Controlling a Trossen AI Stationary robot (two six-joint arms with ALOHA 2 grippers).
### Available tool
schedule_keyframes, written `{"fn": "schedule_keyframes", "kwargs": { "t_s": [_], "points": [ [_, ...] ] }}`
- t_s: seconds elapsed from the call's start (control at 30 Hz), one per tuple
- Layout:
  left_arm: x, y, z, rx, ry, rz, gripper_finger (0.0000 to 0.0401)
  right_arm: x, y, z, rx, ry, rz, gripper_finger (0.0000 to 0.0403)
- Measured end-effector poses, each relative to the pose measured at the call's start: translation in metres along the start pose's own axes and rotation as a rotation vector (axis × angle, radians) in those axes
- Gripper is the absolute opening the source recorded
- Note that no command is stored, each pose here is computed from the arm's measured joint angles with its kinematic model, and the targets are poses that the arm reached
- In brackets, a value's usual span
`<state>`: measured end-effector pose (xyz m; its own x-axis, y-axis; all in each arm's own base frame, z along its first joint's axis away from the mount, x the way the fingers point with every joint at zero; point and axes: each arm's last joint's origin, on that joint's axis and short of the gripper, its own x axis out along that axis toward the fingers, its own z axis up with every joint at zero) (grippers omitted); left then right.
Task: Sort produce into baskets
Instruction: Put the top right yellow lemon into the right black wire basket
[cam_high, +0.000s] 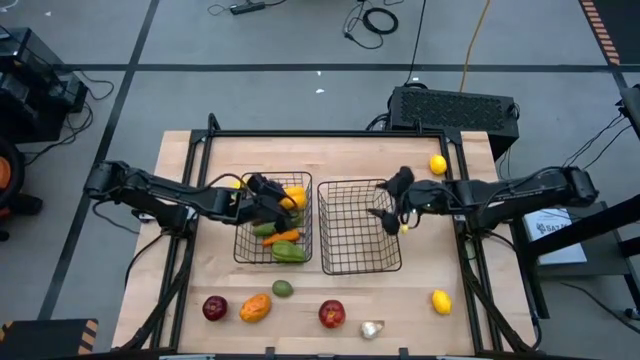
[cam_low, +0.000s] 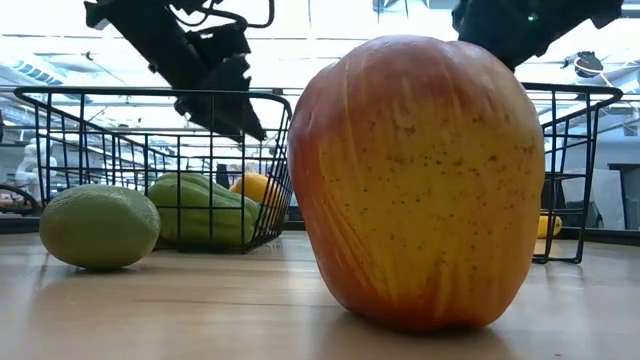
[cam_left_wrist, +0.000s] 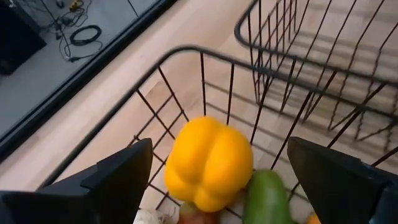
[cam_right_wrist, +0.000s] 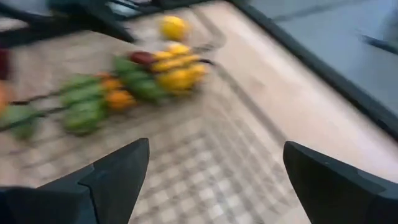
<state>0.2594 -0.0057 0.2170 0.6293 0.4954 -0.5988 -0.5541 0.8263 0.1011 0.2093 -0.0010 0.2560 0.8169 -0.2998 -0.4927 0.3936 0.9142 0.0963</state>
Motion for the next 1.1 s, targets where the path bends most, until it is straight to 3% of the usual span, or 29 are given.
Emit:
{"fn": "schedule_keyframes", "kwargs": {
  "t_s": [0.2,0.33,0.47,0.8,1.1],
  "points": [
    [-0.023,-0.002,0.018,-0.071,-0.084,-0.065,0.0377,-0.021,-0.018,0.026,-0.045,0.080,-0.304,0.0361],
    [-0.038,-0.007,0.025,-0.084,-0.128,-0.126,0.0377,-0.038,-0.034,0.041,-0.079,0.067,-0.592,0.0361],
    [-0.049,-0.010,0.026,-0.084,-0.151,-0.165,0.0377,-0.047,-0.058,0.048,-0.038,0.085,-0.806,0.0361],
    [-0.051,-0.010,0.028,-0.088,-0.171,-0.187,0.0377,-0.037,-0.135,0.019,0.304,0.307,-1.053,0.0361],
    [-0.051,-0.010,0.028,-0.092,-0.162,-0.209,0.0377,-0.008,-0.168,-0.019,0.367,0.498,-1.104,0.0361]
  ]
}}
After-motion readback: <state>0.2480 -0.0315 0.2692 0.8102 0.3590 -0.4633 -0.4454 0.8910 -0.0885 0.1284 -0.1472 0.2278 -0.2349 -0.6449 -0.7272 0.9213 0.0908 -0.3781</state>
